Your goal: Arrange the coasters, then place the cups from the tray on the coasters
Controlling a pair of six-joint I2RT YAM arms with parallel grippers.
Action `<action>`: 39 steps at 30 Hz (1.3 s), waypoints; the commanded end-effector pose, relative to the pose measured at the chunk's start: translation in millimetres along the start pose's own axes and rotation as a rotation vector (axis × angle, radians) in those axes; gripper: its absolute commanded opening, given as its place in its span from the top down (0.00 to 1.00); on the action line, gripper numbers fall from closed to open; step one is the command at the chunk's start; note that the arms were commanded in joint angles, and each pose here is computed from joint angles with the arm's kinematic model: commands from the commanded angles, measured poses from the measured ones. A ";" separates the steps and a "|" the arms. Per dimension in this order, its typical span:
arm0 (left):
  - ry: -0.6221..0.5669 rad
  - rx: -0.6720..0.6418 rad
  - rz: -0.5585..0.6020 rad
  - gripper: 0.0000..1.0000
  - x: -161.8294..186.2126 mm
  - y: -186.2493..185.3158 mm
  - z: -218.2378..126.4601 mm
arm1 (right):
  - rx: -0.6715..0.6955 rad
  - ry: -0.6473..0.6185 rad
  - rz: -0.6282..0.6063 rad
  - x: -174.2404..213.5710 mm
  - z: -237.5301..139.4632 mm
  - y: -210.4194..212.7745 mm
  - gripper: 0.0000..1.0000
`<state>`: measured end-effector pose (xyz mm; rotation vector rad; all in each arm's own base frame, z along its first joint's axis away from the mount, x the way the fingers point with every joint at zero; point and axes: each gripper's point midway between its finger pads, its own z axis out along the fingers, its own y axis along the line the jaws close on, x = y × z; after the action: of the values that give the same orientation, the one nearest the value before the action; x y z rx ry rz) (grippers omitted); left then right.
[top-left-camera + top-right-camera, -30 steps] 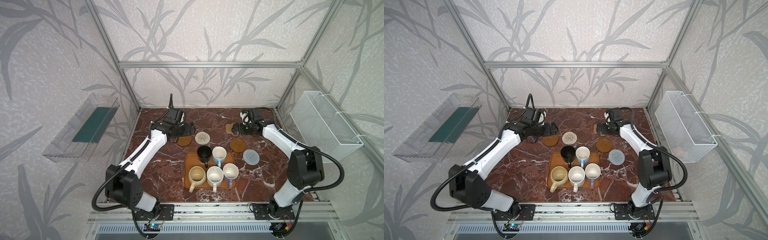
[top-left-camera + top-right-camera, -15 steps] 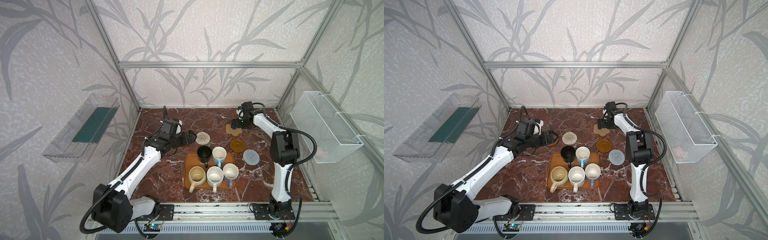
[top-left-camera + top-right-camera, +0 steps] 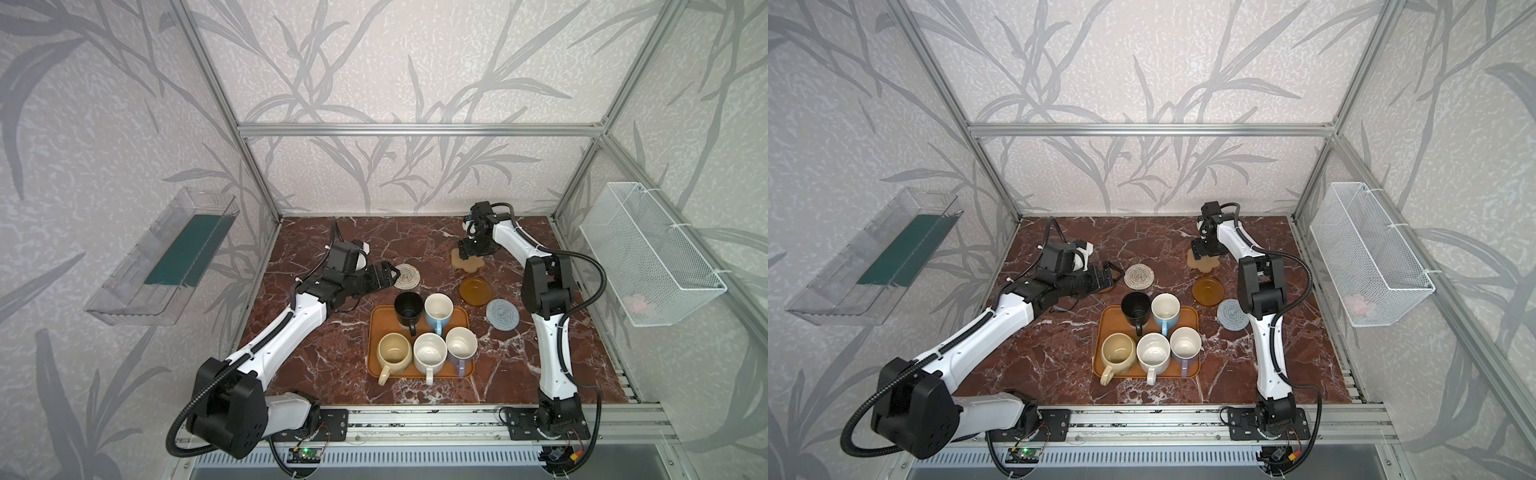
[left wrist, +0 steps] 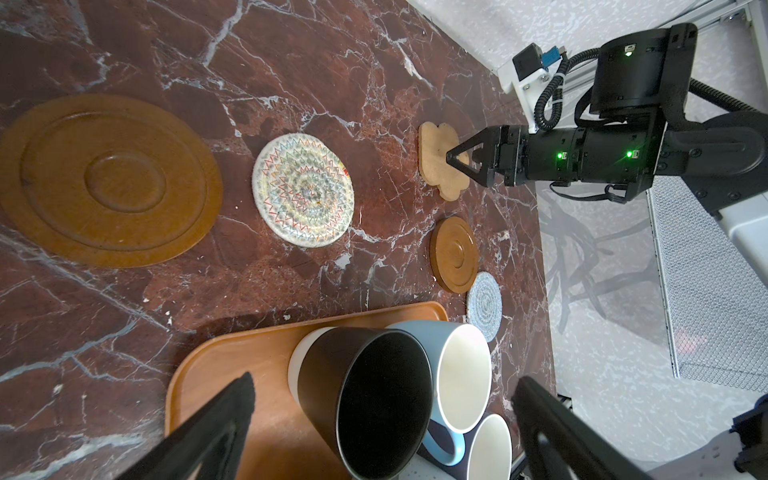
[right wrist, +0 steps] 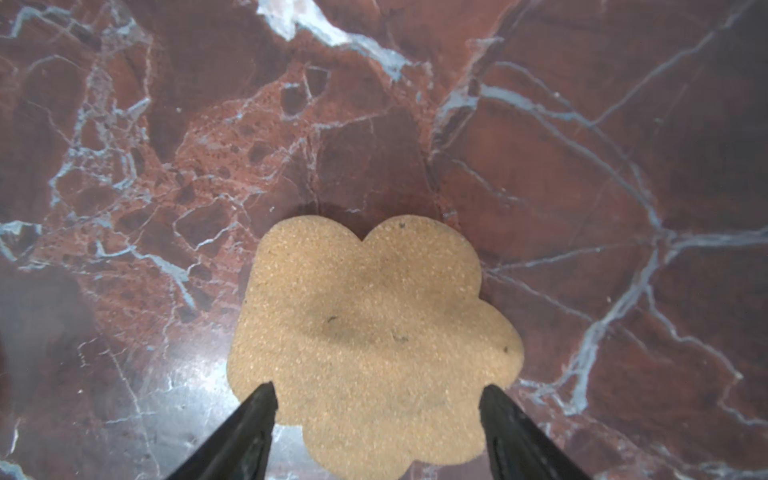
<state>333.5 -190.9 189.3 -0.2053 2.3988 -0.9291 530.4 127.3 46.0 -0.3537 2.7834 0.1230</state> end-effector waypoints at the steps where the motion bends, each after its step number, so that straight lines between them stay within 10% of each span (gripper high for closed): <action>1: -0.001 0.019 -0.010 0.01 -0.4 -2.9 5.9 | 0.001 0.101 -0.051 17.6 11.8 5.1 0.26; 39: 0.020 -0.018 0.028 0.01 2.5 3.3 3.3 | -0.118 0.275 -0.613 83.4 18.5 108.9 0.38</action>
<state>334.9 -192.9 173.7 -0.1917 2.4432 -0.9056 466.0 211.3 22.8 -1.1343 2.7500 0.0930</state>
